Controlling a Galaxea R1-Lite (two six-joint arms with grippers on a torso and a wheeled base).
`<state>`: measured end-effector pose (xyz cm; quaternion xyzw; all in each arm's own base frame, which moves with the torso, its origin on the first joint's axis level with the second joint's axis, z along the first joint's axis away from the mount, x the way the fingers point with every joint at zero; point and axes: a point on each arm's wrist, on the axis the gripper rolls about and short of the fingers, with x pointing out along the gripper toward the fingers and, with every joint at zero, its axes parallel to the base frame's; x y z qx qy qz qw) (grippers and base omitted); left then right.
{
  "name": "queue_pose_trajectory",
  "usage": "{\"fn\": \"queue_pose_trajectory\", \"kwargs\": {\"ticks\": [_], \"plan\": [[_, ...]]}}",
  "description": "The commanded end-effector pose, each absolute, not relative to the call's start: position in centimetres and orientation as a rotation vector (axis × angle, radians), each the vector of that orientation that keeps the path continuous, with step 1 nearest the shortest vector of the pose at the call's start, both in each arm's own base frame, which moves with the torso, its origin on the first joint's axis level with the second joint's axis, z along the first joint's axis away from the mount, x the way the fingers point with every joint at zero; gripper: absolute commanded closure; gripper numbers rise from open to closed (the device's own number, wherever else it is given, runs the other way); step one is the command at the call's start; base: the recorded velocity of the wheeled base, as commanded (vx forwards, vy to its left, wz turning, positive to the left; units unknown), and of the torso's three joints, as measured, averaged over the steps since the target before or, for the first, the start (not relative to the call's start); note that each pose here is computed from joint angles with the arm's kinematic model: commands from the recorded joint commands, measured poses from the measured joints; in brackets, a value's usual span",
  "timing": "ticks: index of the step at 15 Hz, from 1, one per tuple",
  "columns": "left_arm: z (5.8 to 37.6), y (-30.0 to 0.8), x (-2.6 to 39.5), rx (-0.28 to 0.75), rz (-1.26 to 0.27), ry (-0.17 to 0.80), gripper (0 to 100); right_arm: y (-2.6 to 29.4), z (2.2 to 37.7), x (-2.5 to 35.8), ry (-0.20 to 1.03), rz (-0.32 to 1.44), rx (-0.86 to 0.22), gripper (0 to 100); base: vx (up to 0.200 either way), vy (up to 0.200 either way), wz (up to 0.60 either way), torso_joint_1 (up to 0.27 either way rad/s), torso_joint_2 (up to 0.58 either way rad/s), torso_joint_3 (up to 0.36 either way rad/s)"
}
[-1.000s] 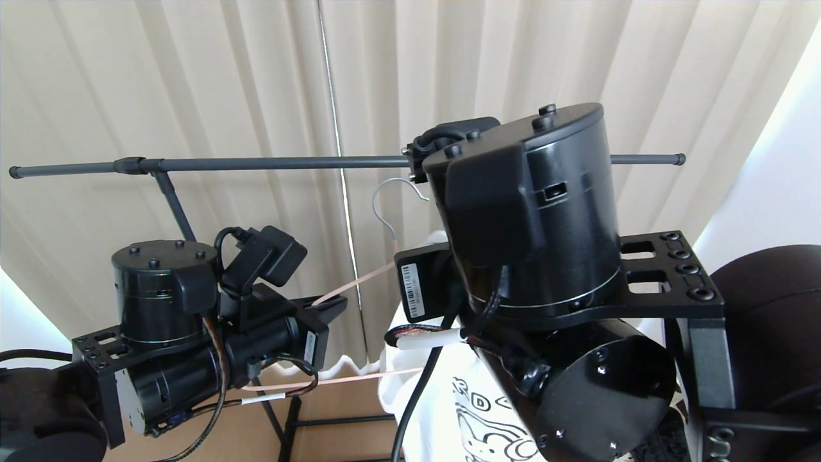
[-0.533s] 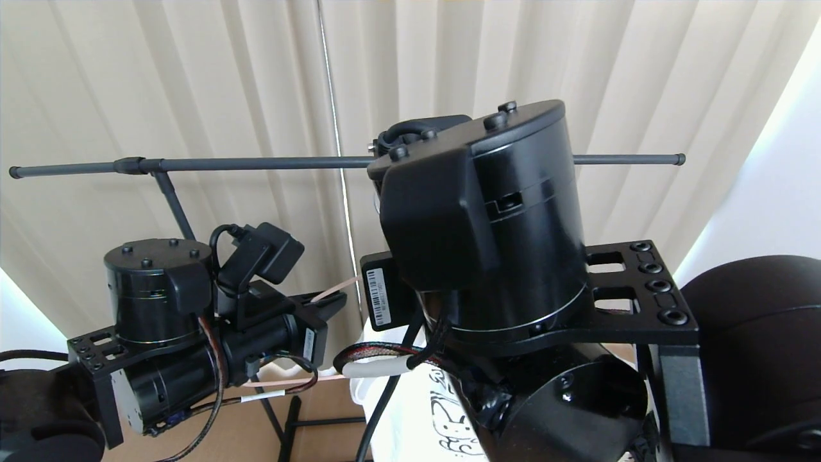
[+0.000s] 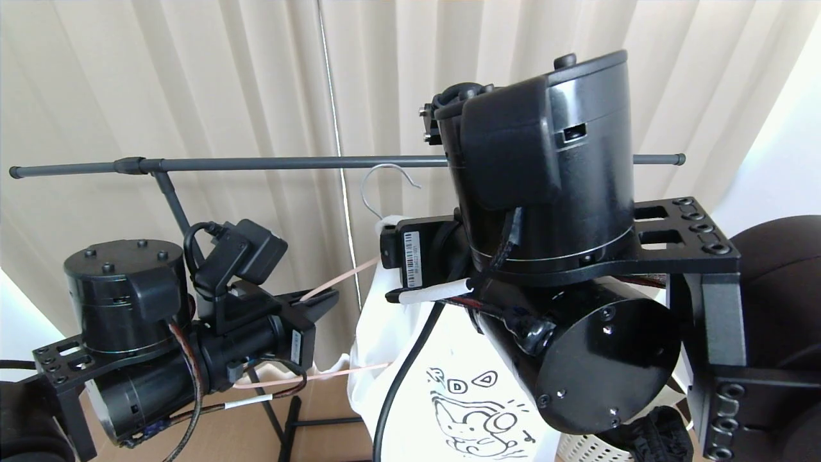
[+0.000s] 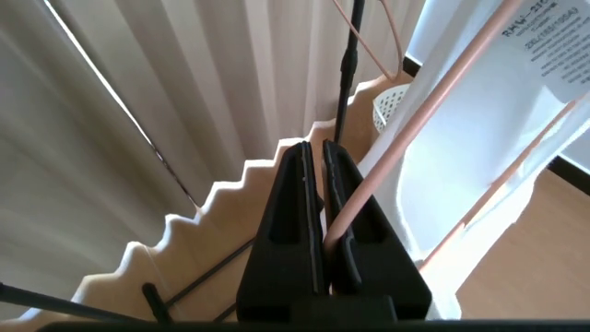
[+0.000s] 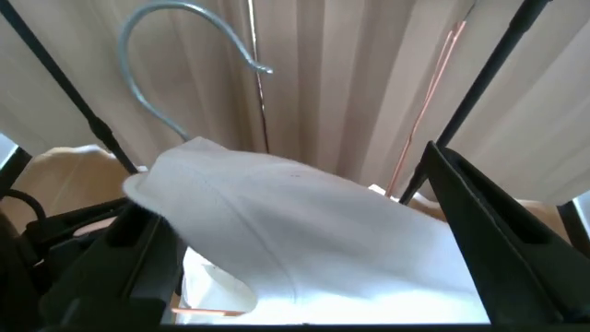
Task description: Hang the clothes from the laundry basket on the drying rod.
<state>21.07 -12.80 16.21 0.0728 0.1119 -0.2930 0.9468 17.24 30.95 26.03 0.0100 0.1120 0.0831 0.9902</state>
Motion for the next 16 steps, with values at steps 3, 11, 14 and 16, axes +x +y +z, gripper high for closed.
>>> {"fn": "queue_pose_trajectory", "kwargs": {"ticks": [3,11,14,16], "plan": [[16.4,-12.6,20.8,0.128,-0.596,0.224,100,30.2,26.4,17.8,0.220,0.144,0.032,0,0.000,0.000,0.00,0.000,0.00,0.000],[16.5,-12.7,19.8,0.125,-0.622,0.202,100,30.6,25.7,20.0,0.219,0.100,0.019,0,0.000,0.000,0.00,0.000,0.00,0.000],[16.7,-12.7,20.0,0.121,-0.618,0.193,100,30.7,25.5,20.0,0.224,0.100,0.002,0,0.000,0.000,0.00,0.000,0.00,0.000],[16.8,-12.8,20.3,0.119,-0.612,0.193,100,30.6,25.4,20.0,0.229,0.099,-0.006,0,0.000,0.000,0.00,0.000,0.00,0.000]]}}
